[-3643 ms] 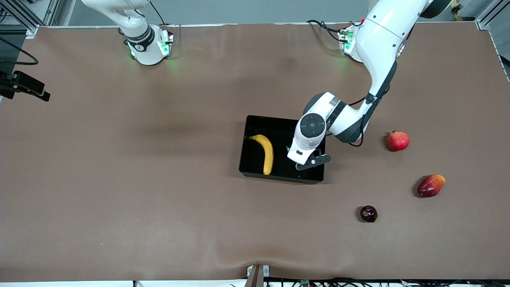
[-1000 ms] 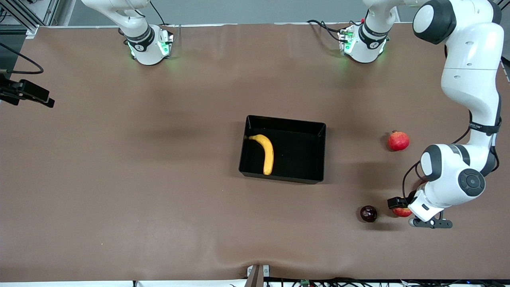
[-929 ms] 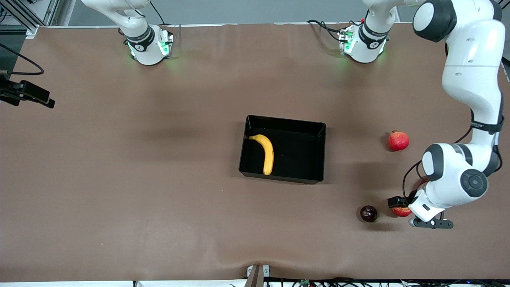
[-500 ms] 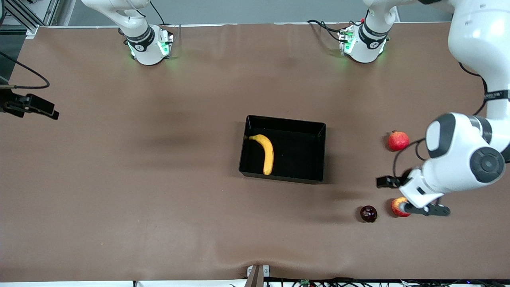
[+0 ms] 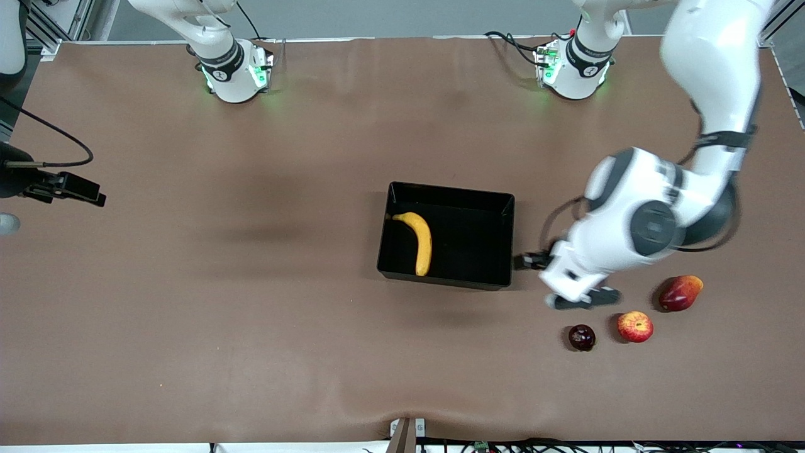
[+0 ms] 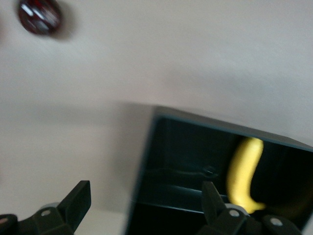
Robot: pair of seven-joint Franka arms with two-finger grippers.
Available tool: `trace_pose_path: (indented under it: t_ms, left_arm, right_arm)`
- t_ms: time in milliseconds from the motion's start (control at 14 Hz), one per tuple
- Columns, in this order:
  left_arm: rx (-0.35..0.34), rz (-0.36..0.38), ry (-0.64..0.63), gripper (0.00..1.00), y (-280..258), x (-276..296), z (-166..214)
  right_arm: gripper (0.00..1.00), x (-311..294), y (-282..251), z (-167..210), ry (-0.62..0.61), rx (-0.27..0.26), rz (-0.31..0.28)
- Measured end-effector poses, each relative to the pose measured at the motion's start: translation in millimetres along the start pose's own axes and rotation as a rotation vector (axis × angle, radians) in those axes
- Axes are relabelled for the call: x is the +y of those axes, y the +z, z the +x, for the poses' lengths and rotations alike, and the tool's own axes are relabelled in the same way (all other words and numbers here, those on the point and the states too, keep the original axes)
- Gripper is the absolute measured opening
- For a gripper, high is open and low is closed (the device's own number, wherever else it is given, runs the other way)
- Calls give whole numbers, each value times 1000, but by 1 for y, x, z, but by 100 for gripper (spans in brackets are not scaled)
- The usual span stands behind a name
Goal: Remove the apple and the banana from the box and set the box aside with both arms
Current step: 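Reach the left gripper into the box and grasp the banana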
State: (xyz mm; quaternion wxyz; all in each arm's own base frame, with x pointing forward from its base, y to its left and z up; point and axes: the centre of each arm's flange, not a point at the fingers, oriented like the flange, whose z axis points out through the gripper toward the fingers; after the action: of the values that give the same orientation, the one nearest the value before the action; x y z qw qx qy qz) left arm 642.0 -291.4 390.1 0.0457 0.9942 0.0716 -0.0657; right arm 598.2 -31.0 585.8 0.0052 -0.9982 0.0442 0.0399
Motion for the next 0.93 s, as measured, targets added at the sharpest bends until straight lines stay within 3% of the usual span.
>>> trace_pose_path:
  t_ms: [214,429,643,929]
  left_arm:
    - [35,-53,-43,100,32,78,-36]
    - [70,-87,-9,100,75,114,-48]
    - [86,-46,26,100,128,143,-67]
    - [129,67,124,100,180,162,-91]
  right_arm:
    - [100,0,4,4,1,4,0]
    - [100,0,8,7,1,1,-1]
    - [100,0,10,9,2,4,-1]
    - [100,1,11,9,3,4,-1]
